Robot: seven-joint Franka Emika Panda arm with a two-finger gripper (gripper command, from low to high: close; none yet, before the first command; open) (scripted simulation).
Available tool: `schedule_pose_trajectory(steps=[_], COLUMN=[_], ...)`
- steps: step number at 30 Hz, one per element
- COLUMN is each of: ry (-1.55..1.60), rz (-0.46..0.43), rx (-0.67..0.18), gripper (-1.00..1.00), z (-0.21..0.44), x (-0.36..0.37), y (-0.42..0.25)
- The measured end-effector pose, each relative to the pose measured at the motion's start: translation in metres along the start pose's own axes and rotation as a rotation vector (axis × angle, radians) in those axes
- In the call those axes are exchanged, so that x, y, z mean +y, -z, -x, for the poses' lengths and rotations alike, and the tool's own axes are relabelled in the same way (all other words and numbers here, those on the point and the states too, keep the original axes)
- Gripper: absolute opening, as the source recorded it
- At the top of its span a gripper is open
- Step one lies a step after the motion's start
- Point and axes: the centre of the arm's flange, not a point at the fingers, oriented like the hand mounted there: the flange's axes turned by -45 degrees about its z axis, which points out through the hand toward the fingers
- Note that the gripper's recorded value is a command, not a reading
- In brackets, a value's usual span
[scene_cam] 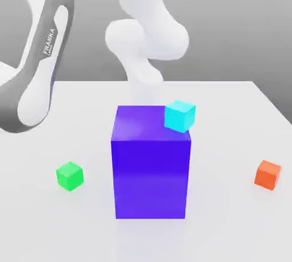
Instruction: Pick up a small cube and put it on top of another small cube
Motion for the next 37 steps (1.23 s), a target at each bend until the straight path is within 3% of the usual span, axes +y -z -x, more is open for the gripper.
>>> schedule_pose_trajectory(steps=[9,18,26,35,36,37], ry=[0.197,0.468,0.498,0.491,0.49,0.491], rz=[0.009,-0.168,-0.234,-0.198,-0.188,-0.188], rx=[0.009,-0.008,-0.022,-0.01,-0.009,-0.009], gripper=[-1.0,-1.0,-1.0,-1.0,1.0,1.0], z=[0.097,0.206,0.212,0.215,0.216,0.216], x=[0.043,0.019,0.002,0.002,0.003,0.003], y=[0.023,0.0,-0.027,-0.062,-0.066,-0.066])
